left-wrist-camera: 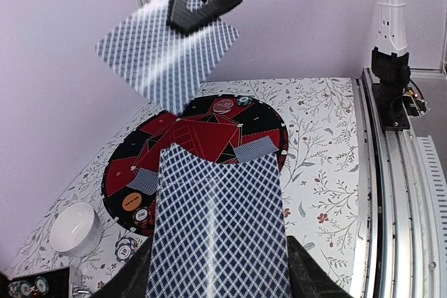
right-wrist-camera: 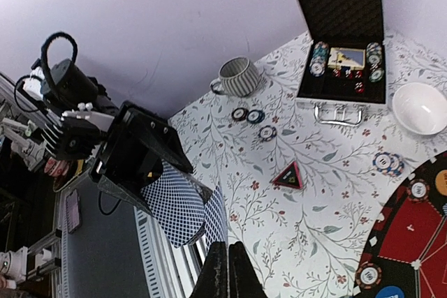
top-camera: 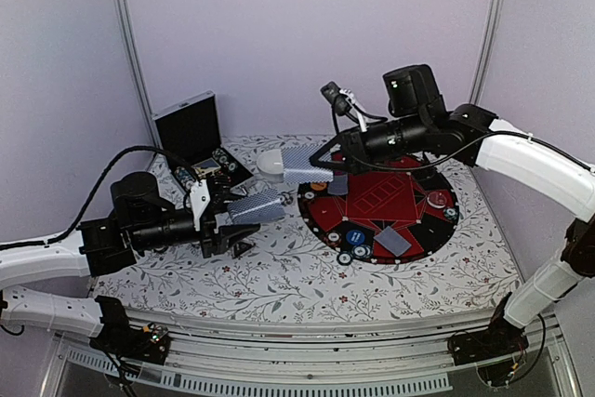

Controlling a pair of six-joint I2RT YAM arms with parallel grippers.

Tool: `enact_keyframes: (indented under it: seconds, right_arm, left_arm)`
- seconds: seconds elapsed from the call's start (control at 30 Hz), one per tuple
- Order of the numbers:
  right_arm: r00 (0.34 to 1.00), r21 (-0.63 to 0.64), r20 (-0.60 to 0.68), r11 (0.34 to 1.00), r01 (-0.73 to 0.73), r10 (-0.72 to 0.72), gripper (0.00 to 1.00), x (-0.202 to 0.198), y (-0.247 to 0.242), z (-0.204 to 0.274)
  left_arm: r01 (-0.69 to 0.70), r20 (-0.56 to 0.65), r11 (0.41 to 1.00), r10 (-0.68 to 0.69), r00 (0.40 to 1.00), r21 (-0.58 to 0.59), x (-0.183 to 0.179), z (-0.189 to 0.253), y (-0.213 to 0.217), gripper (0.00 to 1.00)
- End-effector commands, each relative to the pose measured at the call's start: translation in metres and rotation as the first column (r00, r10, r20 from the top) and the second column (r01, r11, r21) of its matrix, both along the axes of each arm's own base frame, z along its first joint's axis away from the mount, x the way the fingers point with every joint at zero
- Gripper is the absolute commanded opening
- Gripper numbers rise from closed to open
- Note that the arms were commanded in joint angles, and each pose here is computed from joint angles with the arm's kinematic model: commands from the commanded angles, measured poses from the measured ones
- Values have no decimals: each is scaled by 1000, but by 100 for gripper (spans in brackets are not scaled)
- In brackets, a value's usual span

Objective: Distribute texas hold em gaming equipment
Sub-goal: Pick up the poker card from the face-down deck piles, then distribute the poker card in the big blind area.

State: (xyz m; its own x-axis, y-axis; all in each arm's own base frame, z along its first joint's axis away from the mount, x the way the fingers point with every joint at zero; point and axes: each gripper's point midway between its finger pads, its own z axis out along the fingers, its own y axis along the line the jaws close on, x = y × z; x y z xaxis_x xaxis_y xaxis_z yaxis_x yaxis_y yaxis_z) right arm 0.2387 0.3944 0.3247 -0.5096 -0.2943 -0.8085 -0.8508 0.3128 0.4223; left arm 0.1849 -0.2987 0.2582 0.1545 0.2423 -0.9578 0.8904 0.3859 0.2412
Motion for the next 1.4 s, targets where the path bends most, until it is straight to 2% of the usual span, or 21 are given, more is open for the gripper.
enact_keyframes:
  seconds: [0.0, 0.07, 0.13, 0.23, 0.33, 0.4, 0.5, 0.57, 0.63, 0.77, 0.93, 1.07, 1.37]
  right_arm:
    - [990, 125, 29, 983, 133, -137, 2, 36, -31, 48]
    - [950, 169, -45, 935, 312, -309, 3, 79, -53, 46]
    - [870, 202, -144, 847, 492, -471, 3, 123, -77, 31]
    - [764, 244, -312, 729, 639, -565, 3, 171, -86, -4]
    - [661, 242, -439, 629, 739, -608, 2, 211, -79, -35]
    - [572, 254, -540, 529, 810, -617, 2, 234, -79, -57]
    - [401, 243, -723, 336, 910, -563, 2, 258, -83, -94]
    - [326, 206, -763, 268, 941, -558, 2, 276, -80, -114]
    - [282, 182, -764, 226, 957, -580, 2, 290, -73, -128]
    - [153, 70, -748, 152, 986, -646, 2, 311, -67, -168]
    - [-7, -62, -801, 71, 996, -598, 2, 315, -69, -223]
    - [-83, -126, -831, 41, 991, -551, 2, 309, -69, -245]
    - [-206, -240, -836, 1, 971, -508, 2, 288, -75, -280]
  left_arm:
    - [8, 34, 999, -6, 999, -33, 0, 11, -1, 52]
    - [6, 33, 999, -5, 999, -36, 1, 12, -1, 52]
    - [8, 32, 999, -7, 999, -38, 0, 13, -1, 52]
    - [1, 33, 999, 0, 999, -45, 0, 16, 0, 52]
    - [-10, 36, 999, 12, 999, -52, 1, 18, 3, 52]
    - [-18, 42, 998, 20, 999, -57, 2, 21, 4, 52]
    - [-29, 47, 998, 32, 998, -63, 2, 24, 6, 52]
    - [-30, 50, 997, 33, 998, -68, 1, 26, 8, 52]
    - [-29, 51, 997, 33, 998, -71, 0, 26, 9, 52]
    - [-21, 53, 997, 25, 998, -76, -2, 28, 9, 52]
    - [-12, 50, 997, 16, 999, -77, -3, 27, 8, 52]
    - [-5, 46, 997, 9, 999, -76, -4, 27, 7, 52]
    - [-1, 46, 997, 5, 999, -76, -5, 27, 7, 53]
